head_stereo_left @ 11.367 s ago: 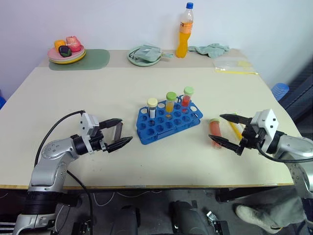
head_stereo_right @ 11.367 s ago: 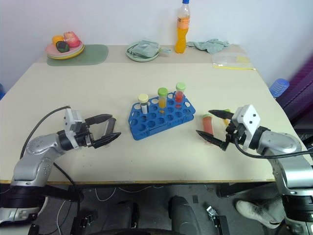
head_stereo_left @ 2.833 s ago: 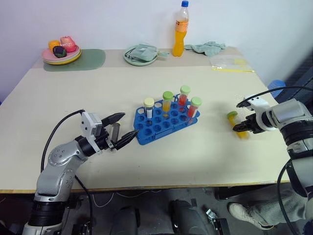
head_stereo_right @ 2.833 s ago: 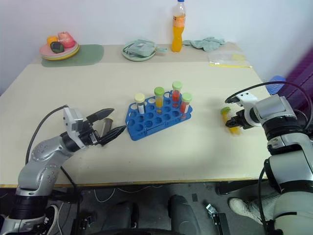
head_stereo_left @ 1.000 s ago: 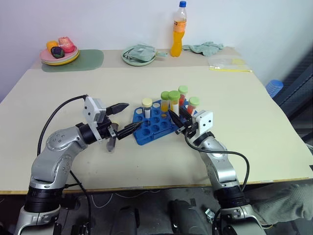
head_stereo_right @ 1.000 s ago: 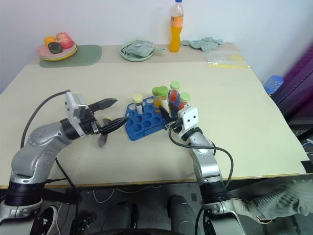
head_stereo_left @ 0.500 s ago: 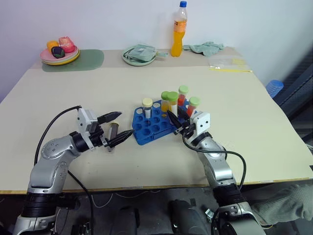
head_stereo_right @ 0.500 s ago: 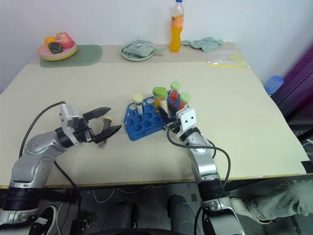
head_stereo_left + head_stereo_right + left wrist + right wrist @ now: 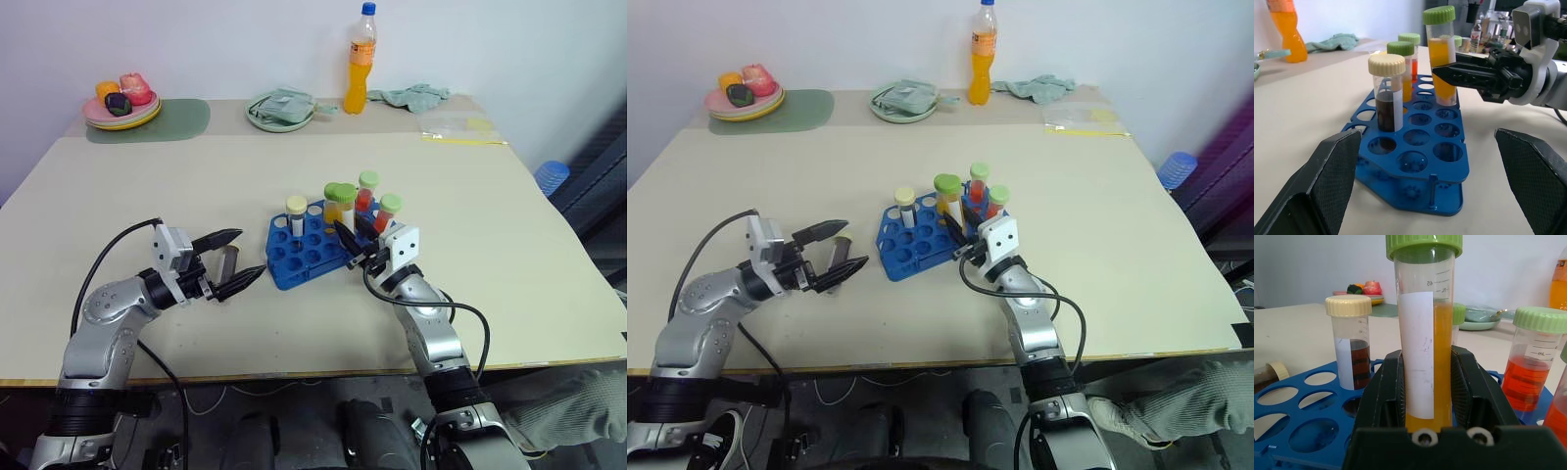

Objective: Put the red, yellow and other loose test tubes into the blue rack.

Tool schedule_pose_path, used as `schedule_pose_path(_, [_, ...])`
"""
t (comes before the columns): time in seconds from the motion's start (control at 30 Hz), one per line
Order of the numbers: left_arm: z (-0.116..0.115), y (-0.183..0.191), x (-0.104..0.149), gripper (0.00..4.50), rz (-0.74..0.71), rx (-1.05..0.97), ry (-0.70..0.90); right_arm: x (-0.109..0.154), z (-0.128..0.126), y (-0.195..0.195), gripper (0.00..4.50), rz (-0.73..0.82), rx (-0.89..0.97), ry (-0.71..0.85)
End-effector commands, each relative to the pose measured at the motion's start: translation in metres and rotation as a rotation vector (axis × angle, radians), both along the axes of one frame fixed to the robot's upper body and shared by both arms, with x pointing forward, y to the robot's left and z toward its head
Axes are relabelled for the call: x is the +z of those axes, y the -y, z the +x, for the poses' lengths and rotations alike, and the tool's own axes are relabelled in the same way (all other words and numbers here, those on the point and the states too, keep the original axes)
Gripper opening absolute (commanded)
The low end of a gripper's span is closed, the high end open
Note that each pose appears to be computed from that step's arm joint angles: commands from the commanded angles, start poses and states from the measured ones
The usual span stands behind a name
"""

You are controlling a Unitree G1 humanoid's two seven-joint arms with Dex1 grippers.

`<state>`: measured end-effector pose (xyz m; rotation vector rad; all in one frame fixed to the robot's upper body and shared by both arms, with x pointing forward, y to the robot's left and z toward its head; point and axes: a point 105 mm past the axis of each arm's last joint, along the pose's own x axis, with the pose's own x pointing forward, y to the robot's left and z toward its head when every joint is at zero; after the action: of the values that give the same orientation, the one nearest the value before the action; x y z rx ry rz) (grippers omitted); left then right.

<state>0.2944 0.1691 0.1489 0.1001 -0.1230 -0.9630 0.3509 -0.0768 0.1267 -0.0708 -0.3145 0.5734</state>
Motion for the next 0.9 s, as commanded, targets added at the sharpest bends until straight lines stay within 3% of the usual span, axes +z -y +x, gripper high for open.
schedule_pose_path(0.03, [-0.002, 0.008, 0.017, 4.5, 0.005, -0.013, 0.05, 0.008, 0.002, -0.003, 0.78, 0.005, 0.004, 0.031])
schedule_pose_path(0.1, [-0.002, 0.011, 0.022, 4.5, 0.006, -0.013, 0.052, 0.009, 0.001, -0.004, 0.78, 0.027, 0.031, 0.023])
schedule_pose_path(0.3, [-0.001, 0.024, 0.036, 4.5, 0.002, -0.012, 0.059, 0.011, -0.002, -0.001, 3.81, 0.047, 0.049, 0.025])
schedule_pose_path(0.37, [-0.002, 0.029, 0.038, 4.5, 0.003, -0.013, 0.058, 0.012, -0.003, 0.0, 4.47, 0.043, 0.049, 0.03])
schedule_pose_path(0.5, [-0.002, 0.035, 0.043, 4.5, 0.0, -0.013, 0.056, 0.017, -0.011, 0.003, 4.47, 0.019, 0.082, 0.037])
schedule_pose_path(0.63, [-0.004, 0.033, 0.049, 4.5, -0.007, -0.026, 0.035, 0.014, -0.029, 0.014, 4.47, -0.04, 0.172, -0.051])
schedule_pose_path(0.8, [-0.009, 0.024, 0.05, 4.5, 0.036, 0.011, 0.033, 0.014, -0.049, 0.054, 4.47, -0.205, 0.161, -0.086])
schedule_pose_path(0.9, [-0.009, 0.016, 0.039, 4.5, 0.097, 0.054, -0.046, 0.02, -0.062, 0.068, 4.47, -0.249, 0.187, -0.114])
